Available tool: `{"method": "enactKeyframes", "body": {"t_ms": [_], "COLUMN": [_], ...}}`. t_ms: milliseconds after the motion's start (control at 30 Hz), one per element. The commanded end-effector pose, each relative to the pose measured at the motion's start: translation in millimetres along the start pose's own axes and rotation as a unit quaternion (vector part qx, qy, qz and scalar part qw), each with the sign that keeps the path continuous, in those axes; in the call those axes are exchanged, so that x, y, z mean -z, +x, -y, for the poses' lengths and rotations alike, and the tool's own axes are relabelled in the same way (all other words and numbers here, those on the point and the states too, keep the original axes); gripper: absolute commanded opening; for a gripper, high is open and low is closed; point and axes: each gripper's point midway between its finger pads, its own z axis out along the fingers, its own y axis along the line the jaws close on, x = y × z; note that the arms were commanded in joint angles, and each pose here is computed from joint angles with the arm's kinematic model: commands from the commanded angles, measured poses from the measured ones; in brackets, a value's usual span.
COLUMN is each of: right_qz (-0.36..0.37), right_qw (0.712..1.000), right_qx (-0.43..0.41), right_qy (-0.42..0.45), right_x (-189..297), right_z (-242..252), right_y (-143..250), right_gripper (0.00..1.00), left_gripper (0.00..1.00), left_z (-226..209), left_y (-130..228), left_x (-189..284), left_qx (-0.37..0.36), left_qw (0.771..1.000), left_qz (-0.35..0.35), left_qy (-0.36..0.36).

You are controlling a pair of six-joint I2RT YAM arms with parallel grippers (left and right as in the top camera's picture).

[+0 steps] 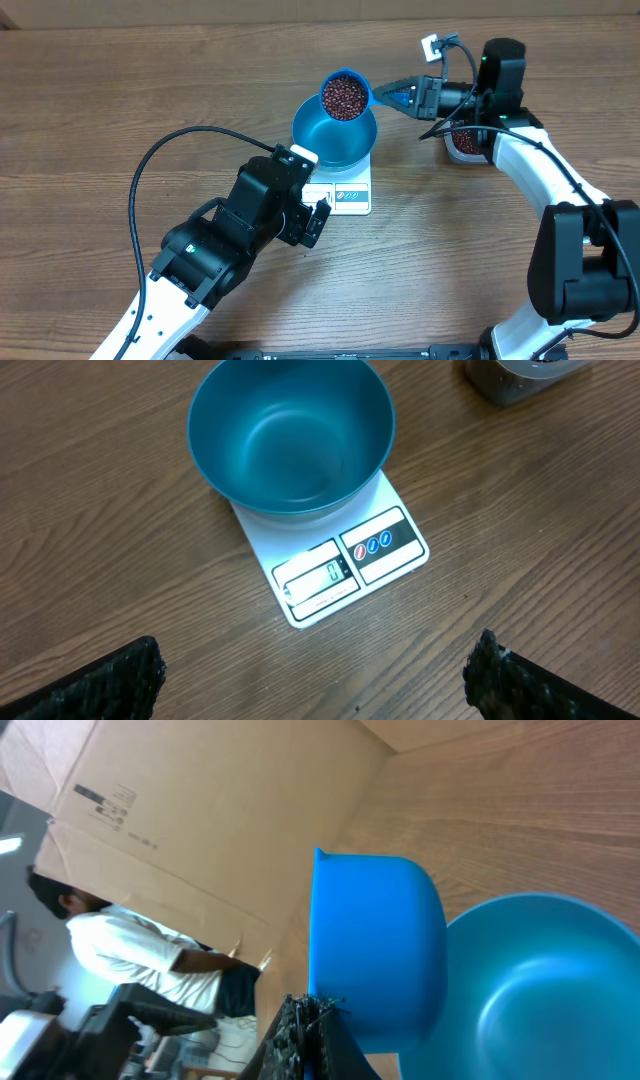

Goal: Scoop item into bowl and weigh 150g on scale
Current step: 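Lift the filled scoop with right gripper and carry it over the teal bowl, then tilt the scoop with right gripper to pour beans into the teal bowl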

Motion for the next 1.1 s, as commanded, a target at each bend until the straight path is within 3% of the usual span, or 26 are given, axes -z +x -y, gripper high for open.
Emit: {"method": "enactKeyframes", "body": {"t_ms": [0, 533, 1067], "right_qz": [0.016, 0.014, 0.018], "right_qw": [0.998, 0.984, 0.985], "right_qx": [0.054, 0.176, 0.145], "right_qy": [0.022, 0.033, 0.089], "right_x": [-7, -8, -6], "right_z": [0, 3, 26], "right_y": [-12, -12, -10], "right_gripper": [0.04, 0.04, 0.04], "left_gripper": [1.00, 1.00, 1.00], "left_z": [1, 1, 1], "left_y": [-1, -2, -2], "left_x": [3, 3, 3], "left_qx": [0.000, 0.000, 0.000], "left_qw": [1.000, 1.000, 1.000], "left_qz": [0.006, 0.007, 0.008], "left_qy": [0.005, 0.005, 0.005]}}
